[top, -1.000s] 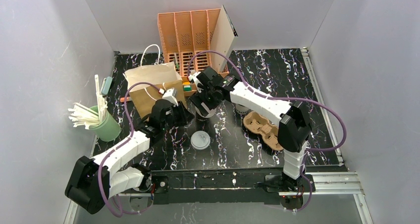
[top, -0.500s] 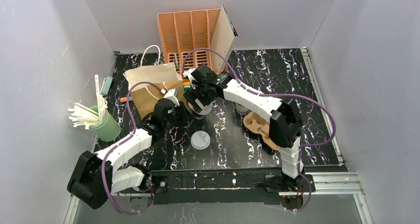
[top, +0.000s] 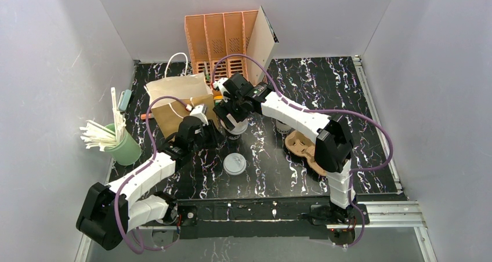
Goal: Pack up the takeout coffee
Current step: Pick up the cup lid from the coffee cup.
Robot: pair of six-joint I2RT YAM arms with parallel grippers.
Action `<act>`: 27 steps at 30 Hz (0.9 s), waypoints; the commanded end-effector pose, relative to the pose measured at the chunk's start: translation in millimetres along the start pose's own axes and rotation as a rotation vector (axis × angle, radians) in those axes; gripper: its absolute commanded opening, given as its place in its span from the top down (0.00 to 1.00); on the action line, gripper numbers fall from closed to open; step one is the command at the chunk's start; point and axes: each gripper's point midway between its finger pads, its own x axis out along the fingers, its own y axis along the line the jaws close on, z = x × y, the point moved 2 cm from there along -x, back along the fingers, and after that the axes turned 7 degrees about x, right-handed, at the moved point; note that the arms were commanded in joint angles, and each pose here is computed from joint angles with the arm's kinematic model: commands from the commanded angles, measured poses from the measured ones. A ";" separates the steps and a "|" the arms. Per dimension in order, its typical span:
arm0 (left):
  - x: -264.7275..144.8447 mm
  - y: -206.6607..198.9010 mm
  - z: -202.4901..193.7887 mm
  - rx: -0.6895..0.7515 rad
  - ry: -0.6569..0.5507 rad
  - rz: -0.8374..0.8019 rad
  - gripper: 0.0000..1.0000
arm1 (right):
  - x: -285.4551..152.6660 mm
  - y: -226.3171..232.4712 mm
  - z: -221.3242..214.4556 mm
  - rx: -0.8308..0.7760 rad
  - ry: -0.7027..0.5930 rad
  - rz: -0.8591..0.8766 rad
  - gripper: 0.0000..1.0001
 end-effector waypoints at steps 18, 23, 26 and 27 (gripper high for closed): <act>-11.5 -7.4 27.5 0.022 -0.063 0.009 0.75 | 5.1 0.6 6.2 -0.016 -0.023 -0.007 0.10; -15.6 -8.3 32.9 0.016 -0.077 0.018 0.72 | 0.2 3.8 9.4 -0.015 -0.036 0.013 0.20; -18.6 -9.4 36.1 0.011 -0.088 0.019 0.67 | -7.2 5.6 12.9 -0.006 -0.054 0.028 0.21; -19.4 -9.7 37.2 0.009 -0.092 0.020 0.66 | -11.0 5.8 14.6 -0.001 -0.064 0.032 0.21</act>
